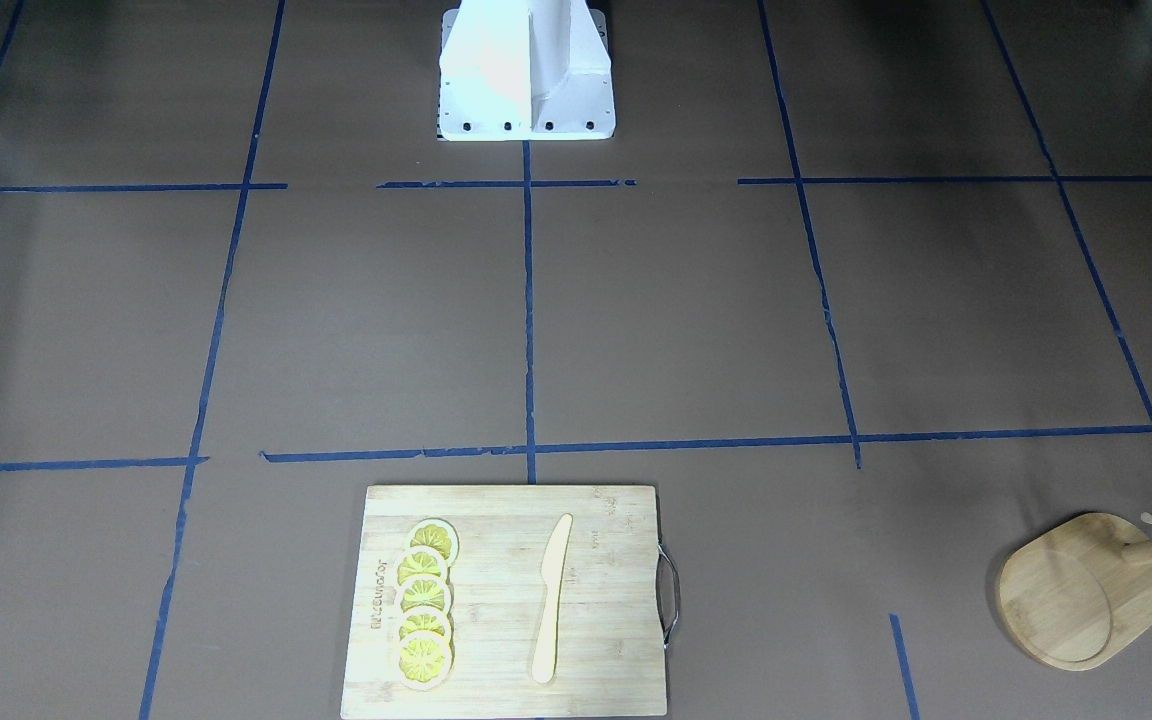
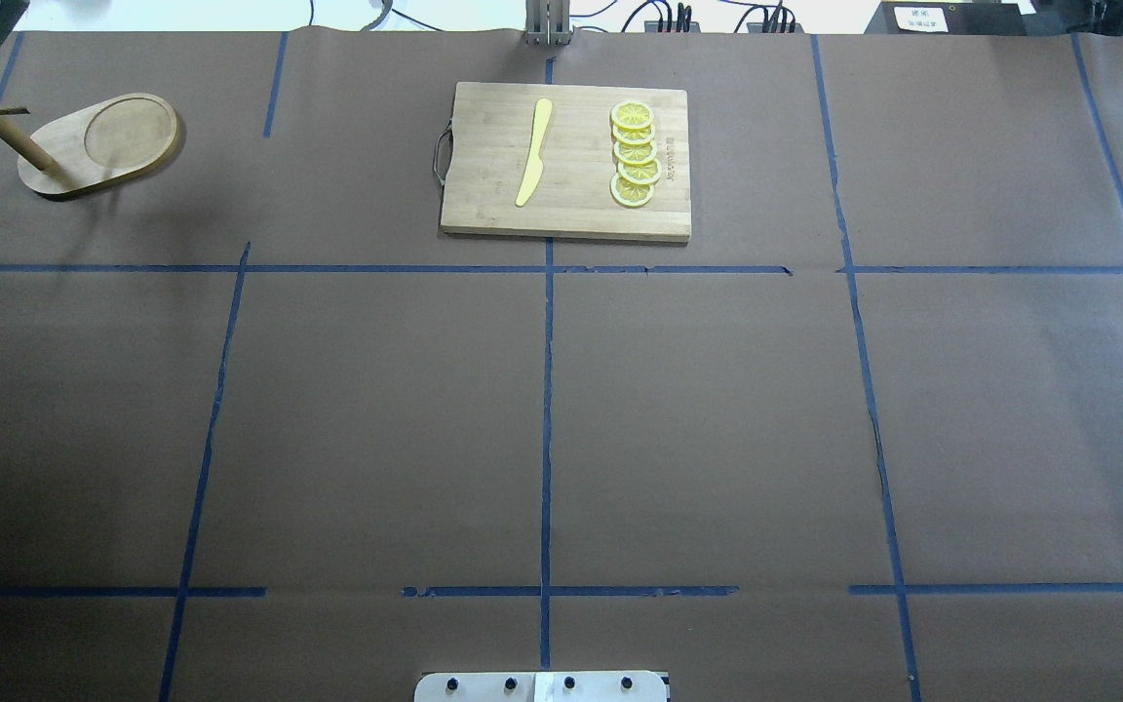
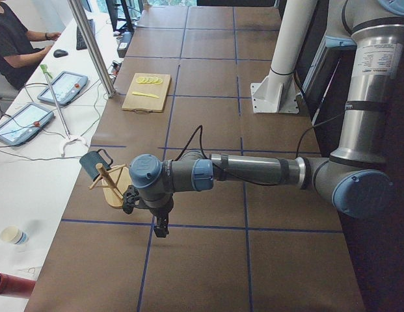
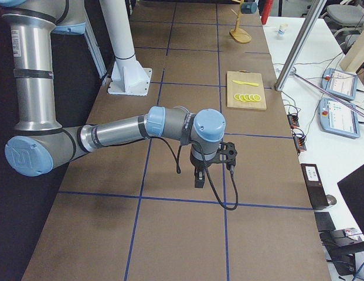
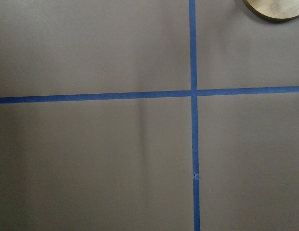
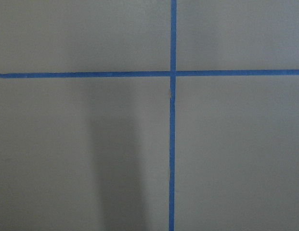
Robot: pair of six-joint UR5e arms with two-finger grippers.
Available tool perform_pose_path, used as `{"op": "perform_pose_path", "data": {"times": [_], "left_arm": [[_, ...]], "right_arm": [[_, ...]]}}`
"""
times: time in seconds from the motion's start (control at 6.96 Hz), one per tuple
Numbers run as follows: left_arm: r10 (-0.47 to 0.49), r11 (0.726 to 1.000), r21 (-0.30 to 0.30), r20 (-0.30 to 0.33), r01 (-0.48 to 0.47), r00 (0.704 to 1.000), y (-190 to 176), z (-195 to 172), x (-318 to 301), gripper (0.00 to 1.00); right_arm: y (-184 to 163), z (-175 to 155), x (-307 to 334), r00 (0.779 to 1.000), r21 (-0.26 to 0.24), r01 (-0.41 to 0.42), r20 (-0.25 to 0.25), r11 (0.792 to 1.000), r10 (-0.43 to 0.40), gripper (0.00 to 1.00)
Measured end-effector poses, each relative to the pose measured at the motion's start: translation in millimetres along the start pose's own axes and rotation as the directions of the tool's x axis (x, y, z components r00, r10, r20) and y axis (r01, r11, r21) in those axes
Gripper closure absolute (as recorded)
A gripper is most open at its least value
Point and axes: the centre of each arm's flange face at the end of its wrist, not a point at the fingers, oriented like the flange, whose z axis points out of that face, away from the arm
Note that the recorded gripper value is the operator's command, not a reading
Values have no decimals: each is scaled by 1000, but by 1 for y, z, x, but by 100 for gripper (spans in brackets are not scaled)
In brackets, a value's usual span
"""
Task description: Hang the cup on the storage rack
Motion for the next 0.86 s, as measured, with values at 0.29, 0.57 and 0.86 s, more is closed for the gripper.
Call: {"op": "perform_pose_path", "data": {"times": [0.29,0.57,0.86], "left_arm": [[3,1000,4,0,-3,1000,-1,-1,1,0],[3,1000,5,-1,-3,1000,-1,-1,1,0],[3,1000,6,-2,-3,1000,-1,-2,2,0]], "right_arm": [[13,16,19,1000,-30,9,-11,1000,-9,0],[4,31,41,998,5,-8,-60,1000,8,0],[-7,42,56,996,71,-34,-75,997,39,0]]}}
